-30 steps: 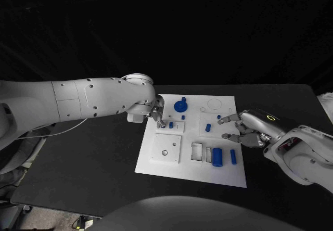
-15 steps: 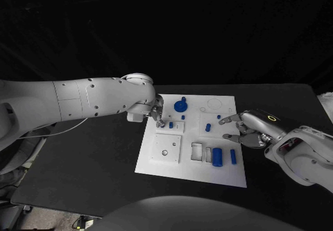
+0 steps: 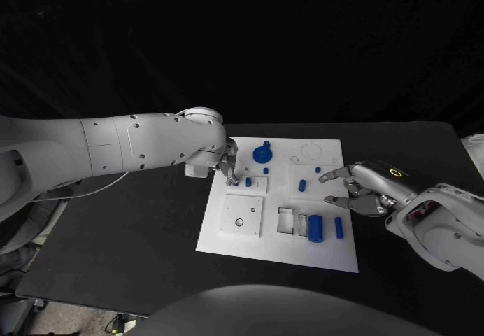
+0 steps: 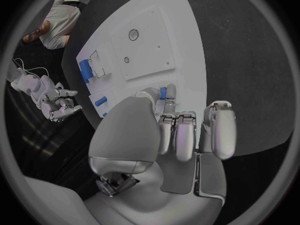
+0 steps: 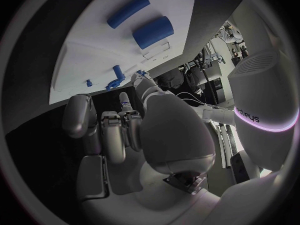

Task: Assemble the parts on the task board

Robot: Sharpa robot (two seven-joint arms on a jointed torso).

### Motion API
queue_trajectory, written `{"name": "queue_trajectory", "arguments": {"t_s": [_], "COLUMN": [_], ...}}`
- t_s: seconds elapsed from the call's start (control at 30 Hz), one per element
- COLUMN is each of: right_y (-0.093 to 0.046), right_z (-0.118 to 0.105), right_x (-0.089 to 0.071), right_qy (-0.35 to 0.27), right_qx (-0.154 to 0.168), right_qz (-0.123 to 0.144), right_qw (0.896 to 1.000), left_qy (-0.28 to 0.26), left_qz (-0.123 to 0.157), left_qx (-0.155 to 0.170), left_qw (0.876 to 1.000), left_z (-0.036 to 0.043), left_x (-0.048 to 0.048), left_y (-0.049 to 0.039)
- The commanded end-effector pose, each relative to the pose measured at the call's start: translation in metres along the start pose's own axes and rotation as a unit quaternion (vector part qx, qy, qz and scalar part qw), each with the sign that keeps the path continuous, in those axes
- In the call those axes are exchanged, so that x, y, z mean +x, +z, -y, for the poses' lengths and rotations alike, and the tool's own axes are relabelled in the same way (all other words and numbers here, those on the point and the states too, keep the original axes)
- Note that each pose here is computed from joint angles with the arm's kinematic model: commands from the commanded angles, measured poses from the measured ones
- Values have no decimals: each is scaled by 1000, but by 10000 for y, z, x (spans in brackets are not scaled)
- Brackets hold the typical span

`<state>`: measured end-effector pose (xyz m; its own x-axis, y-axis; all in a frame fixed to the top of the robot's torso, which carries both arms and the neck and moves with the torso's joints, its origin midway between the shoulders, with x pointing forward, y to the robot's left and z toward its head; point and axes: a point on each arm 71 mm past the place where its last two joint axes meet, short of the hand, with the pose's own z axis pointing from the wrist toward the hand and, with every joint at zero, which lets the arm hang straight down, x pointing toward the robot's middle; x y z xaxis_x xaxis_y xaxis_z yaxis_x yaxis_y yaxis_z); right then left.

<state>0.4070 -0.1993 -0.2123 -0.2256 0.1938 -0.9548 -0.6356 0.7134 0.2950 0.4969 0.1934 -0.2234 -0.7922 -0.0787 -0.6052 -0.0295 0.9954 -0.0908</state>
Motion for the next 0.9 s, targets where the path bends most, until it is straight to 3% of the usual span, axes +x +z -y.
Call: {"name": "queue_trajectory", "arguments": {"t_s": [0.03, 0.9], "right_y": [-3, -13], "right_z": [-1, 16], "right_x": [17, 56], "right_qy": [1, 2], "right_qx": [0, 9], "right_qz": [-10, -21], "right_qw": [1000, 1000], "left_qy": [11, 8], "left_qz": [-10, -13], "left_qx": [-27, -51], "left_qw": [1000, 999], "left_z": [-28, -73], "left_x": [27, 76], "left_y": [9, 30]}}
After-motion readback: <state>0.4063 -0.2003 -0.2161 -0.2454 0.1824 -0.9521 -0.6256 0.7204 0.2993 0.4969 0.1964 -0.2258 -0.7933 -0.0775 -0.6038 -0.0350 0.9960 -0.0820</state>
